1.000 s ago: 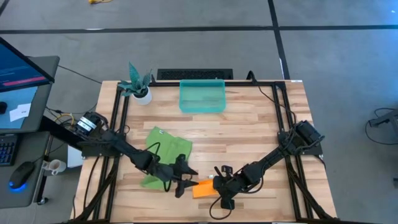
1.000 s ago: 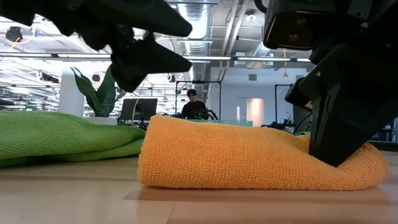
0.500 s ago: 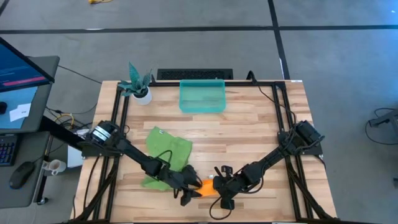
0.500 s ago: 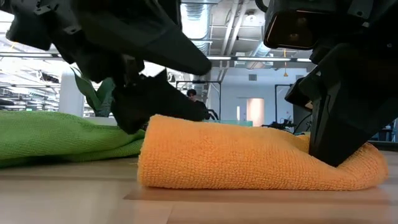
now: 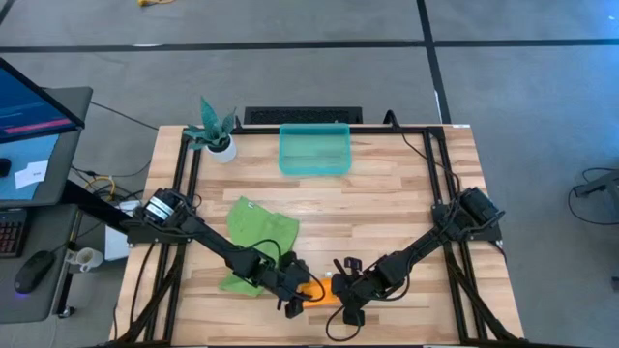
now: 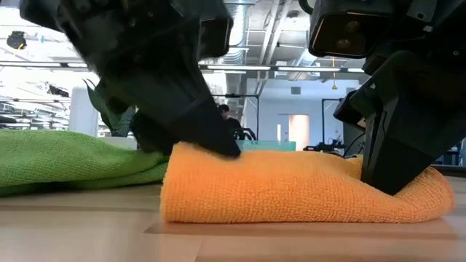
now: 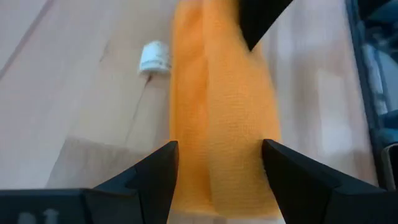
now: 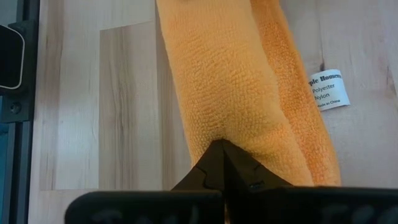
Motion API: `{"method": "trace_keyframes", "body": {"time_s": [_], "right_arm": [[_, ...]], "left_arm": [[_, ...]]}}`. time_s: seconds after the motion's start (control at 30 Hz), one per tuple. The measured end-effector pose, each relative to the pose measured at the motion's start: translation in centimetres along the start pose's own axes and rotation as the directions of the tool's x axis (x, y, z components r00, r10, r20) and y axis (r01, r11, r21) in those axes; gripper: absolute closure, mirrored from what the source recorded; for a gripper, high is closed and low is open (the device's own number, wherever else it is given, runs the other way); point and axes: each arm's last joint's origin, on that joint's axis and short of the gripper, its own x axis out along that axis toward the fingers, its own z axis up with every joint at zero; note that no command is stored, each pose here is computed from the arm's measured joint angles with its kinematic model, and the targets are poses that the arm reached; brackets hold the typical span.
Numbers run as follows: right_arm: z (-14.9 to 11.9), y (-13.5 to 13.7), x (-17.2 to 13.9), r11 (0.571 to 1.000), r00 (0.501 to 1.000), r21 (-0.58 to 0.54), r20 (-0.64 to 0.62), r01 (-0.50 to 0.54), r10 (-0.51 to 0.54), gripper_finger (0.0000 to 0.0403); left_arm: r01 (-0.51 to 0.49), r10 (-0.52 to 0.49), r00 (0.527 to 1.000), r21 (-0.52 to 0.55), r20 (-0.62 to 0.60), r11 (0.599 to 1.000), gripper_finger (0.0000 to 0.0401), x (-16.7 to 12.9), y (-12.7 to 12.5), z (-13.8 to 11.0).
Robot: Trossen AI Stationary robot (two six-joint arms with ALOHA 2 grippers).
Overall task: Roll microfiber towels into tight, uniform cylinder then place into a basket
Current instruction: Roll the orange microfiber cloth
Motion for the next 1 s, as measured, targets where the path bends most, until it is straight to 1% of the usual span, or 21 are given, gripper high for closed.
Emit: {"method": "trace_keyframes", "body": {"time_s": [0.2,0.33,0.5,0.67,0.8,0.9,1.0], "right_arm": [[0.1,0.1,0.0,1.000,1.000,0.002,0.008,-0.006,0.006,0.0388],[0.1,0.1,0.0,1.000,1.000,0.001,0.007,-0.005,0.005,0.0386],[0.1,0.1,0.0,1.000,1.000,0.001,0.008,-0.006,0.006,0.0389],[0.1,0.0,0.1,1.000,1.000,0.002,0.010,-0.003,0.003,0.0387],[0.2,-0.1,0.1,1.000,1.000,0.007,0.011,-0.001,0.001,0.0389],[0.4,-0.3,0.1,1.000,1.000,0.012,0.012,-0.002,0.002,0.0390],[0.4,-0.3,0.1,1.000,1.000,0.012,0.015,-0.002,0.002,0.0388]], "left_arm": [[-0.023,0.022,0.999,-0.030,-0.025,0.999,0.0177,0.0,0.4,-0.4],[-0.029,0.027,0.999,-0.069,-0.036,0.997,0.0177,0.0,0.7,-0.8],[-0.031,0.026,0.998,-0.101,-0.052,0.994,0.0177,0.1,0.9,-1.1],[-0.017,0.010,0.998,-0.105,-0.068,0.994,0.0177,0.1,0.9,-1.2],[-0.009,-0.001,0.997,-0.122,-0.080,0.992,0.0177,0.5,0.9,-1.5],[-0.008,-0.003,0.997,-0.132,-0.079,0.991,0.0177,1.4,1.1,-2.0],[-0.009,-0.006,0.996,-0.162,-0.091,0.987,0.0177,1.8,1.4,-2.1]]}}
